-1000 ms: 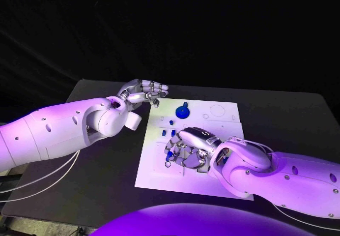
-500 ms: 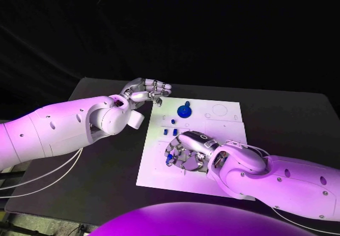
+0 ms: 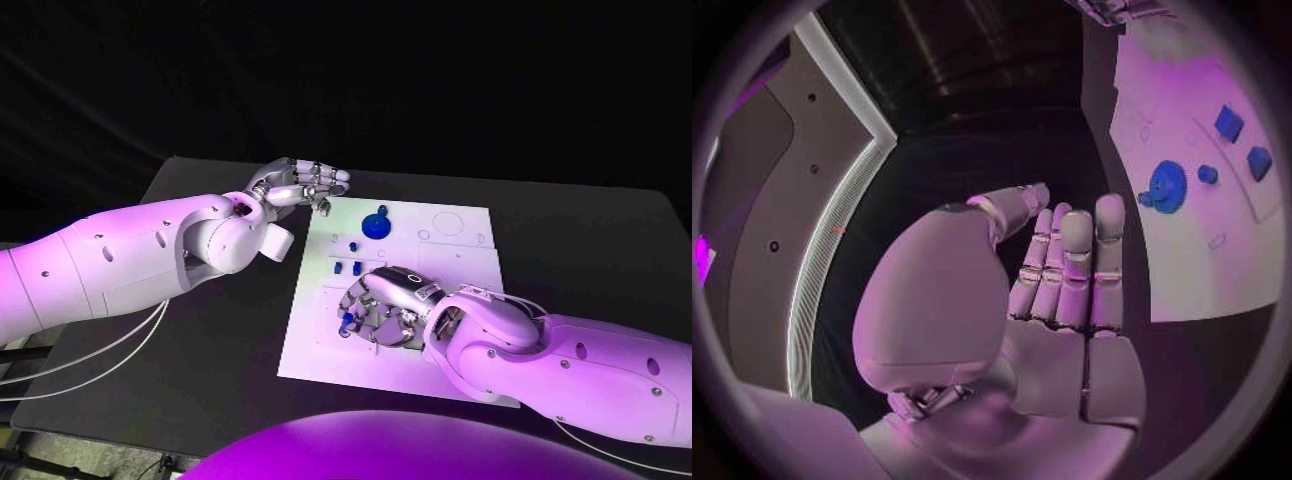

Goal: Assemble the parts on the task board

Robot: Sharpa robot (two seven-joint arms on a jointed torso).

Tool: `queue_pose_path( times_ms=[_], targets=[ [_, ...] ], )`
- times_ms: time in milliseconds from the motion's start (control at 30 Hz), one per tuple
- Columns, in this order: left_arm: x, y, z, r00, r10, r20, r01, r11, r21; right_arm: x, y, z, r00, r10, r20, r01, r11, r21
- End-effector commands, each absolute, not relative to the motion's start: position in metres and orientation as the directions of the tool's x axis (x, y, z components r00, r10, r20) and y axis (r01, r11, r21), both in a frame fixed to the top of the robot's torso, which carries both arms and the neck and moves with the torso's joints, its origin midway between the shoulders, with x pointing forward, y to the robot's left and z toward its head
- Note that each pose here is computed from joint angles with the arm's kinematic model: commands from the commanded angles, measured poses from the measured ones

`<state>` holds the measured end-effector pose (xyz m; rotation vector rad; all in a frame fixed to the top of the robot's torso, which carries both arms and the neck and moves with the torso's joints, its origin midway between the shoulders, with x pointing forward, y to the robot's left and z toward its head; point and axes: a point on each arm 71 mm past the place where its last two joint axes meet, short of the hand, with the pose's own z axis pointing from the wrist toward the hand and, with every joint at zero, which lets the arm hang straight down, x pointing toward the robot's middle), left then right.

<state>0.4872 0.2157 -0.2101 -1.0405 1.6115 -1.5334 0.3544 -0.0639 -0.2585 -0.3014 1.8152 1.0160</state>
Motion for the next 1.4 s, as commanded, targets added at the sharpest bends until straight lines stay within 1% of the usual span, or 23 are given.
queue_pose_path(
  times_ms=[33,767,1400],
  targets=[
    [0.4866,0.2134,-0.2092,-0.473,-0.879,0.058,-0.093,-0.016,-0.996,0.3532,-0.0628,-0.2608,-0.480,0.196,-0.855,-0.617,0.618,0.488],
    [0.4864,0.2149,-0.2092,-0.473,-0.880,0.056,-0.094,-0.013,-0.995,0.3526,-0.0601,-0.2631,-0.485,0.189,-0.854,-0.619,0.616,0.488],
    [0.4862,0.2161,-0.2093,-0.473,-0.879,0.054,-0.095,-0.010,-0.995,0.3489,-0.0600,-0.2608,-0.468,0.217,-0.857,-0.627,0.602,0.495]
  ],
)
